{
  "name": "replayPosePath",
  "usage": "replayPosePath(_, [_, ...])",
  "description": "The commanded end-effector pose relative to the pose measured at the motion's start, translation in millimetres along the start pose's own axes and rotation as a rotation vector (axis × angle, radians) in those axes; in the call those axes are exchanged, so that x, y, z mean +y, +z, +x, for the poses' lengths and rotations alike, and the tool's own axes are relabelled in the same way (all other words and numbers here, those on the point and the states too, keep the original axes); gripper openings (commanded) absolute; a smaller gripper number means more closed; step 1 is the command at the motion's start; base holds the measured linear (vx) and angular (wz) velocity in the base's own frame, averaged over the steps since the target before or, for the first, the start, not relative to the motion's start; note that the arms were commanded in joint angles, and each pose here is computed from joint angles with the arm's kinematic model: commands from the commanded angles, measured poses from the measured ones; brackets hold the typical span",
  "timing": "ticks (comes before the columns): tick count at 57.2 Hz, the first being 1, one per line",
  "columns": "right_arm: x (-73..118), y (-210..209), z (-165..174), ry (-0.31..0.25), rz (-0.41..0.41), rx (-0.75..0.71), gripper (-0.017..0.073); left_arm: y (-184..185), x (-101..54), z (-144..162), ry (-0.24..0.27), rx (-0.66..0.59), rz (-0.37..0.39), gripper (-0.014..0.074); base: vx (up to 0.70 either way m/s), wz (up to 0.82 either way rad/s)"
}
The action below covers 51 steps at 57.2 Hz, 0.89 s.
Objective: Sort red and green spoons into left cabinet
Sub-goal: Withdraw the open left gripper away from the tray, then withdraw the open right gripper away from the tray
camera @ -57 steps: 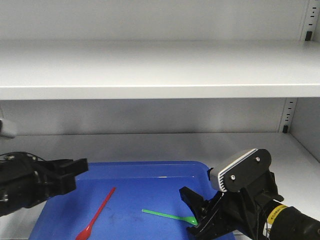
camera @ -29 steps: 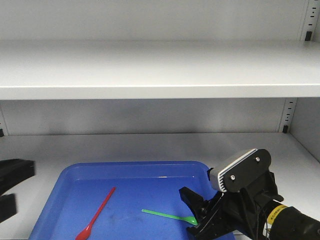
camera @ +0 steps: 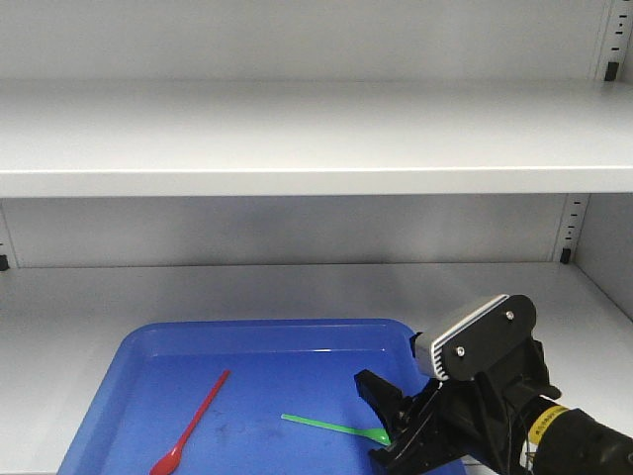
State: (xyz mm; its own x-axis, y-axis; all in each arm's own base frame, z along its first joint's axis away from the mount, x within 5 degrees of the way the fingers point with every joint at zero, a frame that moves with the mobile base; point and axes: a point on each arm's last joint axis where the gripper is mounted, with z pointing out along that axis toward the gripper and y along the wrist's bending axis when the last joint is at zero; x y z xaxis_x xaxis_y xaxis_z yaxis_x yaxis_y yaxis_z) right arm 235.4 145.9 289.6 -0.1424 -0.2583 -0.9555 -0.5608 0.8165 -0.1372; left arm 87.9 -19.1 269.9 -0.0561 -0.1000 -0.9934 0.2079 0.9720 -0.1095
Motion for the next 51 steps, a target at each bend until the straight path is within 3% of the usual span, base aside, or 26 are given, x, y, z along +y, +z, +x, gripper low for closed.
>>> replayPosePath(1, [-3.0, -6, -24, -0.007, 0.015, -0.137, 0.0487, -7, 5.3, -8, -0.014, -0.121, -0.059, -0.0007, 0.00, 0.00])
replayPosePath(15, [-3.0, -6, -24, -0.007, 0.015, -0.137, 0.0487, -21, 17.5, 24, -0.032, -0.153, -0.194, -0.0006, 0.00, 0.00])
replayPosePath(27, [-3.0, -6, -24, -0.007, 0.015, -0.137, 0.0487, -26, 20.6, 59, -0.035, -0.149, -0.201, -0.0006, 0.00, 0.00])
replayPosePath(51, [-3.0, -6, -24, -0.008, 0.015, -0.136, 0.0487, -28, 20.0, 61, -0.034, -0.145, -0.198, -0.0006, 0.00, 0.00])
